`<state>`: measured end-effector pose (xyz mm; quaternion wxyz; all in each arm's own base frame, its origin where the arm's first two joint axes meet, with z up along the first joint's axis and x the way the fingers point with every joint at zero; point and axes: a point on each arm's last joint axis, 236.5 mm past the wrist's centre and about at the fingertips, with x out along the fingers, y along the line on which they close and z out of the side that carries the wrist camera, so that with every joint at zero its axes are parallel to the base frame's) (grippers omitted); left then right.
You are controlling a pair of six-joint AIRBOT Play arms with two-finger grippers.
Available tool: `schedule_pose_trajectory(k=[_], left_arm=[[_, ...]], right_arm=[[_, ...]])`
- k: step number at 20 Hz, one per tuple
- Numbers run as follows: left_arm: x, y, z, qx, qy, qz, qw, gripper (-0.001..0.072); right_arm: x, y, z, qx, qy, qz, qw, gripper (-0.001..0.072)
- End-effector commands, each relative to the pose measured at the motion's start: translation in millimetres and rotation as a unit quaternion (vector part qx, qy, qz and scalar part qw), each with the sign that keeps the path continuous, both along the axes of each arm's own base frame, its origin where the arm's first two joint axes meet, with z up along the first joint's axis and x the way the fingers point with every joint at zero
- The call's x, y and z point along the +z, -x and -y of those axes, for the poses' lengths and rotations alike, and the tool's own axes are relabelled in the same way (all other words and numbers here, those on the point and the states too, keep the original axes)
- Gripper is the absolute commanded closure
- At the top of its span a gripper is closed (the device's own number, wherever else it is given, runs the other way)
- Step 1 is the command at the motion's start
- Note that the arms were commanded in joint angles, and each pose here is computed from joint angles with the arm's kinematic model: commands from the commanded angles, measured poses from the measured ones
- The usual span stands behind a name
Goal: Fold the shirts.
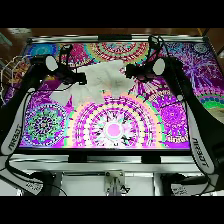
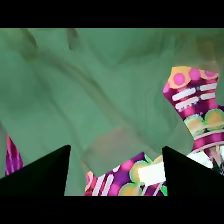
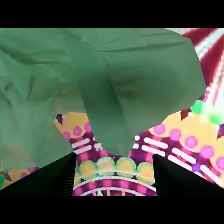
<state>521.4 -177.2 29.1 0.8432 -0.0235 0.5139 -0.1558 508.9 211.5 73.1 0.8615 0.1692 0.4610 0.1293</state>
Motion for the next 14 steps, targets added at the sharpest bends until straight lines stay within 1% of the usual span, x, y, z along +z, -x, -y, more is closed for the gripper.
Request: schedule_pose_trajectory(k=[1, 3, 5, 7, 11, 14], left_arm=[[-35, -33, 0, 0.014, 0.008, 0.0, 1.0, -0.0005], [-41, -49, 3, 0.025, 0.023, 0.018, 0.999, -0.0005], [-37, -69, 8, 0.042, 0.057, 0.048, 0.996, -0.0004], [-34, -84, 12, 0.061, 0.091, 0.071, 0.991, -0.0003], [-47, -98, 13, 0.086, 0.124, 0.077, 0.985, -0.0003], [-45, -111, 18, 0.123, 0.187, 0.081, 0.971, -0.0003]], right_arm=[[-46, -3, -14, 0.022, -0.031, -0.063, 0.997, 0.0109], [-66, 0, -31, 0.038, -0.062, -0.088, 0.993, 0.0109], [-81, 2, -41, 0.047, -0.077, -0.105, 0.99, 0.0109], [-94, 5, -46, 0.055, -0.072, -0.113, 0.989, 0.0109], [-106, 10, -56, 0.065, -0.062, -0.12, 0.989, 0.0109], [-108, 15, -63, 0.077, -0.05, -0.118, 0.989, 0.0109]])
